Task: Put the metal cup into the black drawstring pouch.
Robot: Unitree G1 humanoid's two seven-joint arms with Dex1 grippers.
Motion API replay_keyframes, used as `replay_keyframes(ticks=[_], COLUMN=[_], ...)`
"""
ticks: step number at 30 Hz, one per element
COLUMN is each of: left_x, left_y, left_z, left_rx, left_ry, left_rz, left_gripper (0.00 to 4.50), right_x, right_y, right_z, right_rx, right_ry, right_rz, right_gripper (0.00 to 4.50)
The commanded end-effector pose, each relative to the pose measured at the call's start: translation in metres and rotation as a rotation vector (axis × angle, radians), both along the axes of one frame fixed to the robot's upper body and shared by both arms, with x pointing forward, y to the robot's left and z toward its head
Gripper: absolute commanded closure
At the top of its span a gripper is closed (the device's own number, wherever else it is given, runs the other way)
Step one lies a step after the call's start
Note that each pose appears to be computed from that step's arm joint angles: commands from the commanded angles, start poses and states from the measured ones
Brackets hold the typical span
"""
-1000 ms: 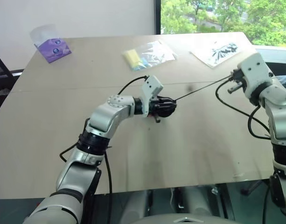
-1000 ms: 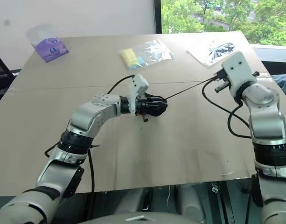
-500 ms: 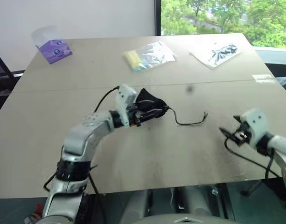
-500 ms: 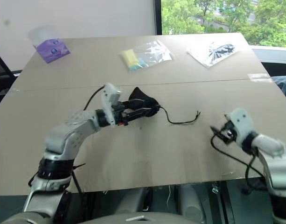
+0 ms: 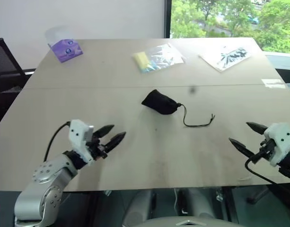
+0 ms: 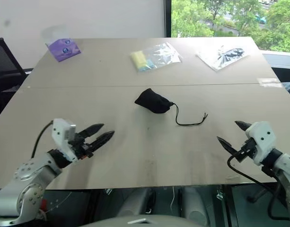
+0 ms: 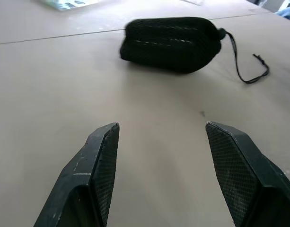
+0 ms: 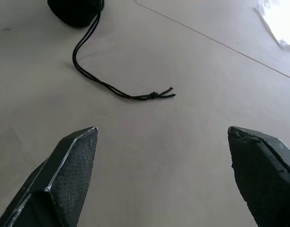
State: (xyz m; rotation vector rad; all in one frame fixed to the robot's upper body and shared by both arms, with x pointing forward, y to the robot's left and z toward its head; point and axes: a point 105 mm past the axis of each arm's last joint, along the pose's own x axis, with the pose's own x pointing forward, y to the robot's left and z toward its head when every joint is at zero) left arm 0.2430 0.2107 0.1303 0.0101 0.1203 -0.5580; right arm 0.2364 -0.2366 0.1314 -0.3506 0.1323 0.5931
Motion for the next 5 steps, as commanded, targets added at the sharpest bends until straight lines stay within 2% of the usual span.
replay_keyframes(ticks=[1,5], left_x=[-0.0019,-0.0028], left_y=[0.0054,0.0115], left_z=[0.0224,0.0272], left_rx=[0.004,-0.01], left_ry=[-0.115,-0.151], left_rz=[0.072,0.178], left_gripper=[1.52,1.52], right_x=[-0.0046,-0.0036], right_y=[-0.0037,-0.0054], right_z=[0.0144,0.0133], right_rx=[-0.005,0.0], right_ry=[-0.048,-0.059], right_rz=[0.026,0.016], right_gripper=[0.05,0.05])
